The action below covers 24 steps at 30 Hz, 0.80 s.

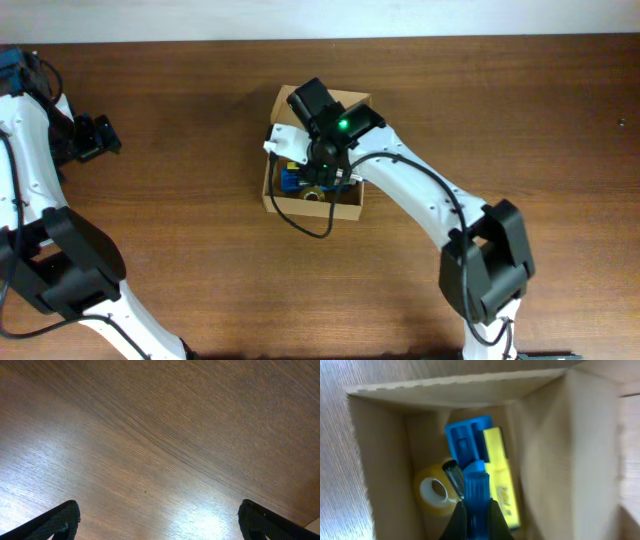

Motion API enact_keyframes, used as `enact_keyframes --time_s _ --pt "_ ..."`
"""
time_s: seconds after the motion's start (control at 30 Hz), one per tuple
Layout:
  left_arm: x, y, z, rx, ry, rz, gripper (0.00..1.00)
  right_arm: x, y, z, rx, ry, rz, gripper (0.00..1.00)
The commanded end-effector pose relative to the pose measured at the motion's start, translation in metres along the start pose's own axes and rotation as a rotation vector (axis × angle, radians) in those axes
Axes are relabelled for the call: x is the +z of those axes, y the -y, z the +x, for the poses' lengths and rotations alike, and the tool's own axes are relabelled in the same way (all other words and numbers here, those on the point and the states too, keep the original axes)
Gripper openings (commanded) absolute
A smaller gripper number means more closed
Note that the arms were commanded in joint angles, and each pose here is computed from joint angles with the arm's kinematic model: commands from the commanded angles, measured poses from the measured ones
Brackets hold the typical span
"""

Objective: Pack container
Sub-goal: 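Carry the blue marker with the right gripper over the box and lower it, then release the blue marker into the box and lift the right gripper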

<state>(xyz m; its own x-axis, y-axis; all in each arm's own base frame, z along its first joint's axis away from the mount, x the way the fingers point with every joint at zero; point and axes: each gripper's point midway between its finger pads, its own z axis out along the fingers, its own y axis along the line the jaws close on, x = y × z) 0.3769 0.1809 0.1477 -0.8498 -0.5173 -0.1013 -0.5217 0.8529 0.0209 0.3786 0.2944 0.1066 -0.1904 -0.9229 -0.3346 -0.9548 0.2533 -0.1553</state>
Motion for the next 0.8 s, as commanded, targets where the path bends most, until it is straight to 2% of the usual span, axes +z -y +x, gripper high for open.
enact_keyframes --time_s 0.0,0.27,0.6,0.77 --pt "-0.002 -0.001 0.001 0.008 0.003 0.010 1.00 0.022 -0.010 0.002 0.013 -0.006 -0.077 0.04" --pt "-0.002 -0.001 0.001 0.008 0.003 0.010 1.00 0.028 -0.013 0.003 0.010 -0.011 -0.088 0.04" --pt "-0.002 -0.001 0.001 0.008 0.003 0.010 1.00 0.028 -0.043 -0.022 -0.059 0.014 -0.121 0.04" --pt "-0.002 -0.001 0.001 0.008 0.003 0.010 1.00 0.026 -0.040 -0.025 -0.036 0.019 -0.105 0.03"
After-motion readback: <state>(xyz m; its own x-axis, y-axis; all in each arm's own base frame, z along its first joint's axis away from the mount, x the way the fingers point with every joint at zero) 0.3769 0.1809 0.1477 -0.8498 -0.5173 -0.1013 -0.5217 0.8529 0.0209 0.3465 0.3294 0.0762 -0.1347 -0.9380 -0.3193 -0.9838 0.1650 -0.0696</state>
